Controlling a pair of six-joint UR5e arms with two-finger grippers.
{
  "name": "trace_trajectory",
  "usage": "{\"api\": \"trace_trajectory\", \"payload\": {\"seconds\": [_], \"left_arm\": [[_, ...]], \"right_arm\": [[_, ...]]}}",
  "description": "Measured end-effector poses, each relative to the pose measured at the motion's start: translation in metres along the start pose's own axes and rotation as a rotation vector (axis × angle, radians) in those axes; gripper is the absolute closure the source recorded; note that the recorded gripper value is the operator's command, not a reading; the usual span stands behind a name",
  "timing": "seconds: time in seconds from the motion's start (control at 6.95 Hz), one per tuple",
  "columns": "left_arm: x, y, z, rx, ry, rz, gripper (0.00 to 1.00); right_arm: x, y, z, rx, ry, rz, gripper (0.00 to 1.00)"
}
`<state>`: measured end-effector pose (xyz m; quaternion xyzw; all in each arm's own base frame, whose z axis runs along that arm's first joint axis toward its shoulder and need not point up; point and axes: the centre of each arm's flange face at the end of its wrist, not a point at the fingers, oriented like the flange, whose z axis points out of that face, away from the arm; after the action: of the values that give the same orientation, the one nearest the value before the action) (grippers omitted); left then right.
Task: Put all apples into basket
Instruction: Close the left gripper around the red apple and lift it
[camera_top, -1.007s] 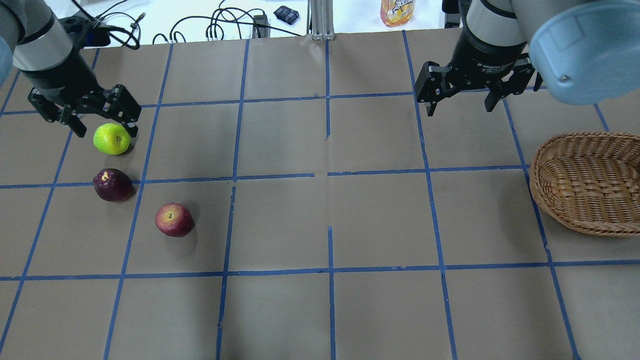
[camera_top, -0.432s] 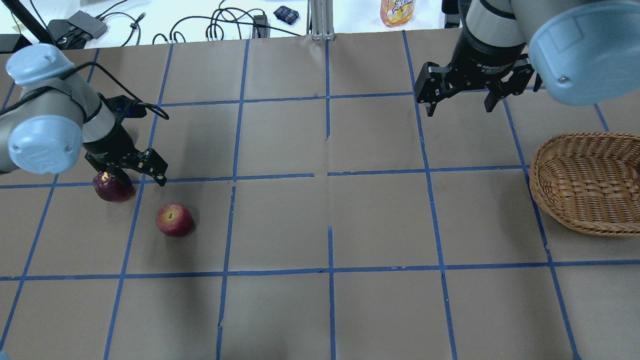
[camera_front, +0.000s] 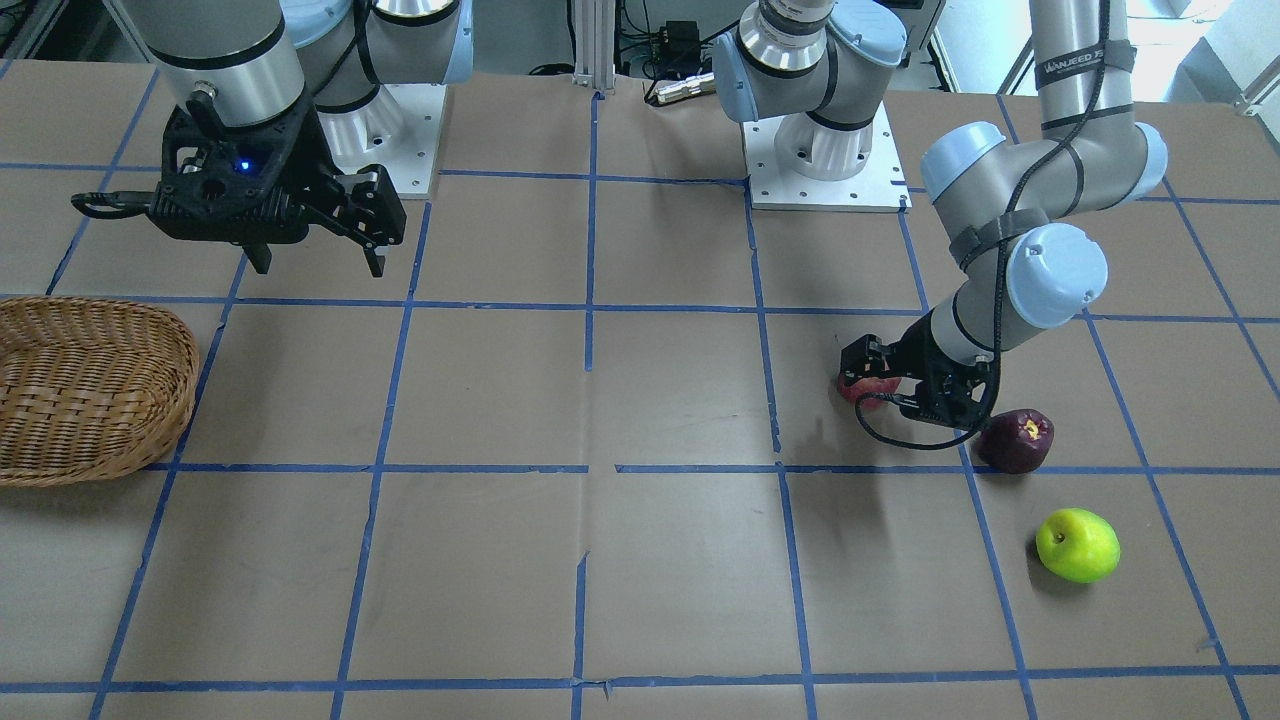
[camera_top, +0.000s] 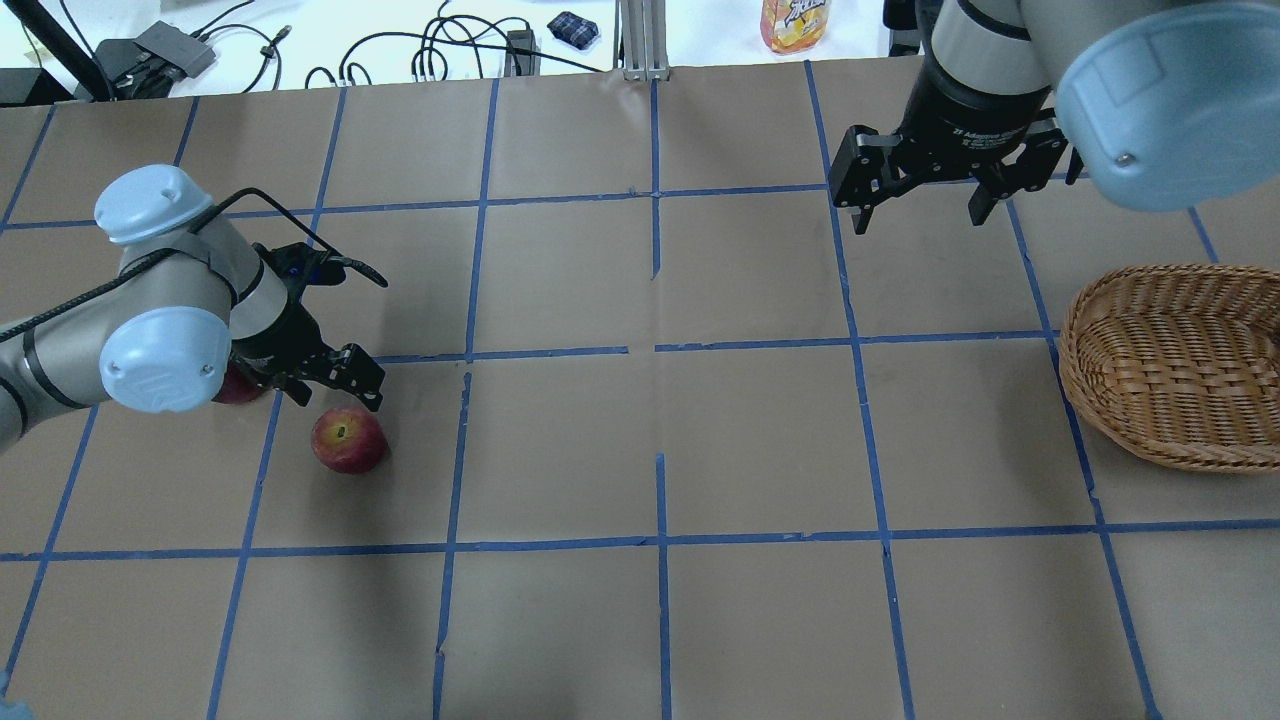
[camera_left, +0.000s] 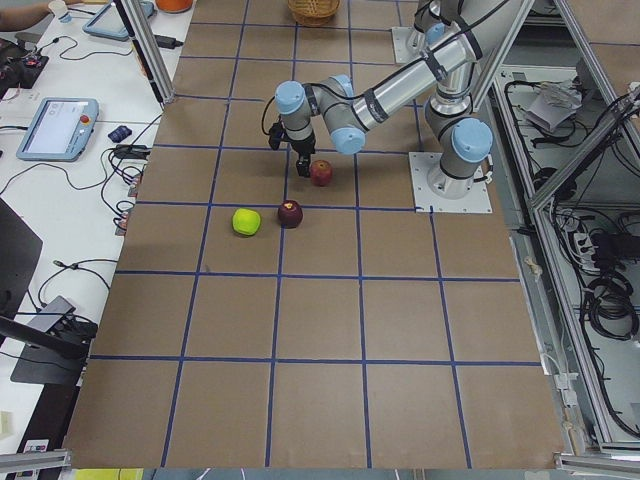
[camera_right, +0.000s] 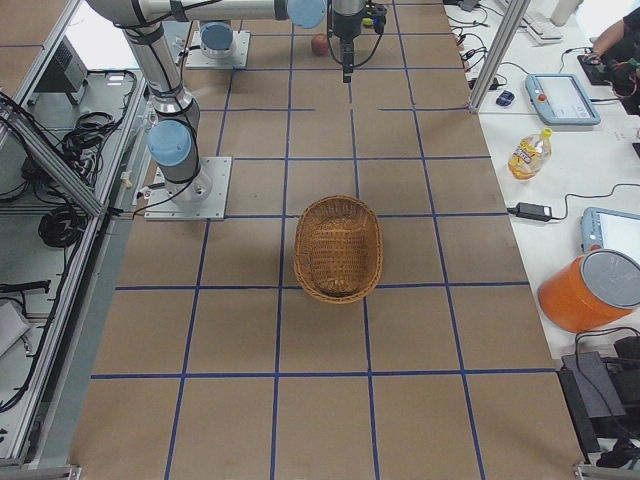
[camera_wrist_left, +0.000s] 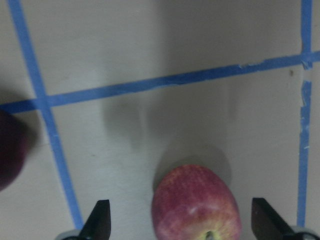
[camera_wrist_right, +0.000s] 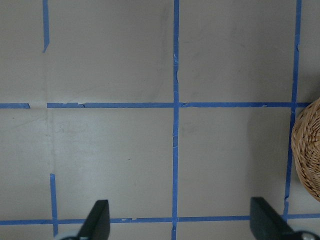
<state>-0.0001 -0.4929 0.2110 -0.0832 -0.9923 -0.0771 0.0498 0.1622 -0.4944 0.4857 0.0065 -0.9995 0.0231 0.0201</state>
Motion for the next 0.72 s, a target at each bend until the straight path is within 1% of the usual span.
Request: {"api": "trace_trajectory", "payload": {"seconds": [0.14, 0.29, 0.43, 0.72], "left_arm": [[0.0, 0.004, 0.01, -0.009, -0.02, 0.005, 0.0], [-0.001, 0.007, 0.017, -0.023, -0.039, 0.003, 0.28], [-0.001, 0.009, 0.024, -0.035, -0.041, -0.003, 0.99], [0.001, 0.011, 0.03, -0.048, -0.047, -0.039, 1.0]], "right_arm": [[0.0, 0.0, 0.0, 0.0, 0.0, 0.0, 0.0], [0.0, 0.0, 0.0, -0.001, 0.0, 0.0, 0.0], [0.0, 0.0, 0.0, -0.001, 0.0, 0.0, 0.0], [0.0, 0.001, 0.0, 0.0, -0.001, 0.001, 0.0]]}}
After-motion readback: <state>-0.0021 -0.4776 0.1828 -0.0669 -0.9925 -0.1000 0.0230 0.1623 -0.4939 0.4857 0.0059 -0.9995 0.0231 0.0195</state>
